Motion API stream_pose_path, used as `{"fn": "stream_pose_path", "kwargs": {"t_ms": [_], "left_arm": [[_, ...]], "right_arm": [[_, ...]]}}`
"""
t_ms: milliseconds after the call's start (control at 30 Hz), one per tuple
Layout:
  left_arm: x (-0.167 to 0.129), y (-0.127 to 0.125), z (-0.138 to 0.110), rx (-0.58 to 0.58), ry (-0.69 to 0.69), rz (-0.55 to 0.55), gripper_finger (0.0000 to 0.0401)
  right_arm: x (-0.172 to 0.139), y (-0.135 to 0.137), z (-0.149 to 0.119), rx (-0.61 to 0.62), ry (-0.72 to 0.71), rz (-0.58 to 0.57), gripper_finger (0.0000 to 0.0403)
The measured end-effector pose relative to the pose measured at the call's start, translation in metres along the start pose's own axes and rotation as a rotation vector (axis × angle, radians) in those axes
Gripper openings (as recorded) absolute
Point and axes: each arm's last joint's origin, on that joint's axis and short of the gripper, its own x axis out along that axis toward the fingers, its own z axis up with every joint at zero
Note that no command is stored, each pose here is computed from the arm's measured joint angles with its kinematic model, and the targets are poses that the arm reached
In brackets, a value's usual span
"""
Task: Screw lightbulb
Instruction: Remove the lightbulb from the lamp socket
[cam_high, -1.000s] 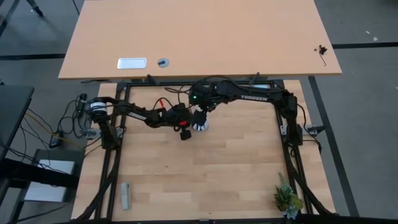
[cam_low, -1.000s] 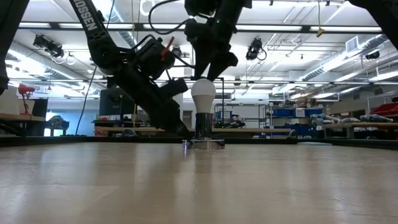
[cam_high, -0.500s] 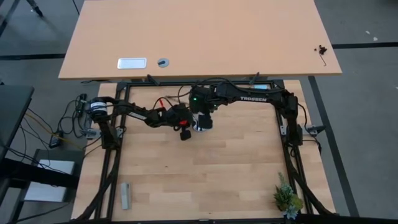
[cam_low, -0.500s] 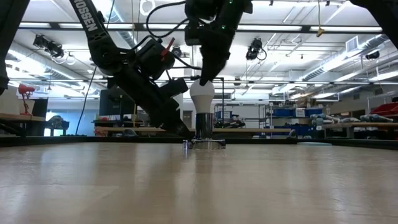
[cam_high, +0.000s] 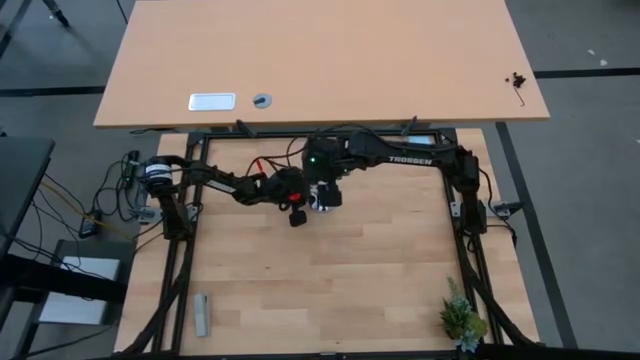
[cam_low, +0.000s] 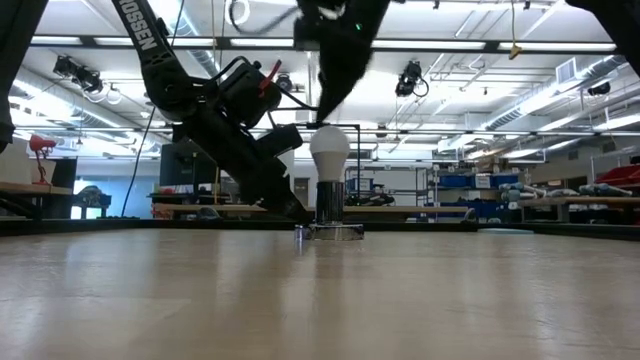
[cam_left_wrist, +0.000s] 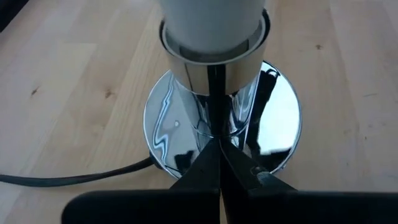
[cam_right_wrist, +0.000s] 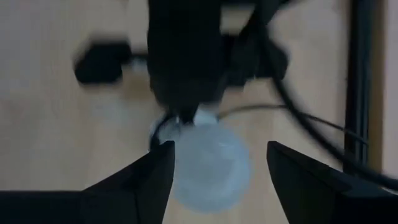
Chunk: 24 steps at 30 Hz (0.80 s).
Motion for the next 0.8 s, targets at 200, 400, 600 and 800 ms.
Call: {"fn": "stream_pose_path", "kwargs": {"t_ms": [200, 400, 600, 800], "left_arm": [[0.000, 0.000, 0.000, 0.000, 0.003, -0.007, 0.0001], [0.000, 0.000, 0.000, 0.000, 0.004, -0.007, 0.0001], [0.000, 0.000, -0.001, -0.005, 0.006, -0.007, 0.0001], [0.000, 0.000, -0.001, -0.005, 0.004, -0.012, 0.0001]], "right_arm": [[-0.005, 0.007, 0.003, 0.465, 0.000, -0.057, 0.0265], [0.001, 0.005, 0.000, 0.688, 0.024, -0.064, 0.0265], [0.020, 0.006, -0.010, 0.727, 0.043, -0.070, 0.0266], [0.021, -0.001, -0.014, 0.581, 0.056, -0.036, 0.0251]]}}
